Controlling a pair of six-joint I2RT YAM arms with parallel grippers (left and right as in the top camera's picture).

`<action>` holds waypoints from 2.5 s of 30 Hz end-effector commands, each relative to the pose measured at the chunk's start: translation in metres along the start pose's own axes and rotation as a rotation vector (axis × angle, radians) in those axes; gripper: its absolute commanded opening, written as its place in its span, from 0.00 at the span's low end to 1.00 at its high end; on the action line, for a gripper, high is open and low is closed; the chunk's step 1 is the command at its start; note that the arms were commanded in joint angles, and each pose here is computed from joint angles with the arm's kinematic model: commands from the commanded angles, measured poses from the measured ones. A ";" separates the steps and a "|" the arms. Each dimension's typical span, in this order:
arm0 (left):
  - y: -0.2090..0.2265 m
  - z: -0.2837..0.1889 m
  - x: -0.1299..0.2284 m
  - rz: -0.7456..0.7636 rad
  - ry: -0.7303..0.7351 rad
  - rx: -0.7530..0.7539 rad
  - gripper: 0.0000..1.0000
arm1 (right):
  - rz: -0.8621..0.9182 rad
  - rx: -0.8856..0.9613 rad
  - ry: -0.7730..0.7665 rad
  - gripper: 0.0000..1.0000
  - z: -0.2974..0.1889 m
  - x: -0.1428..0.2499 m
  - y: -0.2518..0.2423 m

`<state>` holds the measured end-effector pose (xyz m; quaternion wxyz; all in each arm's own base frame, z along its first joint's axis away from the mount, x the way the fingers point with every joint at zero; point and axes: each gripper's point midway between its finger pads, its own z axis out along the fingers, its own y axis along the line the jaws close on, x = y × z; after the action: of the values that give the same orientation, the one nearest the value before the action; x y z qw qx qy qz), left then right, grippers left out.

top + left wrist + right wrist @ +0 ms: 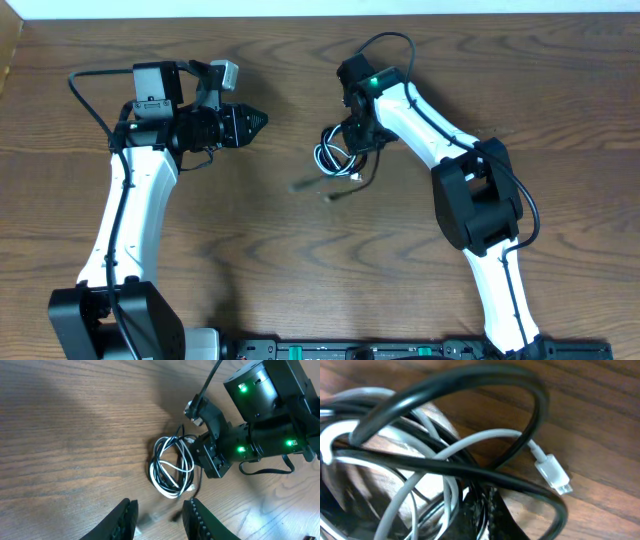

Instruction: Untangle cables

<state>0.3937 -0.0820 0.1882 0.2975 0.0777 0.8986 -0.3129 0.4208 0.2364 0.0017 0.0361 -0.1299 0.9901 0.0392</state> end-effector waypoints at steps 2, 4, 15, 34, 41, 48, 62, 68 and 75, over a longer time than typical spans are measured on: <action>0.002 0.001 -0.002 0.008 0.001 -0.007 0.34 | 0.020 0.015 0.074 0.01 0.007 0.016 -0.014; 0.002 0.001 -0.002 0.008 0.001 -0.007 0.35 | 0.031 0.009 0.052 0.01 -0.009 0.013 -0.018; 0.002 0.001 -0.002 0.009 0.001 -0.006 0.35 | -0.208 -0.297 -0.178 0.01 -0.134 0.002 0.034; 0.002 0.001 -0.003 0.011 -0.002 -0.007 0.35 | -0.030 -0.071 -0.091 0.44 -0.056 -0.010 -0.003; 0.002 0.001 -0.002 0.009 0.001 -0.007 0.35 | 0.006 -0.027 0.015 0.43 -0.006 0.004 -0.007; 0.002 0.001 0.000 0.004 0.007 -0.006 0.35 | 0.010 0.024 0.021 0.34 0.020 0.002 -0.010; 0.002 0.001 0.000 0.003 0.007 -0.006 0.35 | -0.144 -0.349 -0.108 0.01 -0.064 -0.014 0.042; -0.003 0.001 0.000 -0.002 0.007 0.025 0.35 | -0.327 -0.557 -0.294 0.01 -0.159 -0.017 0.061; -0.003 0.001 -0.001 -0.035 0.006 0.024 0.35 | -0.388 -0.701 -0.354 0.01 -0.193 -0.014 0.082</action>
<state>0.3915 -0.0832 0.1876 0.2905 0.0719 0.8993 -0.3189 0.4123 0.2860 0.1888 0.1735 -0.2834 0.8832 0.3309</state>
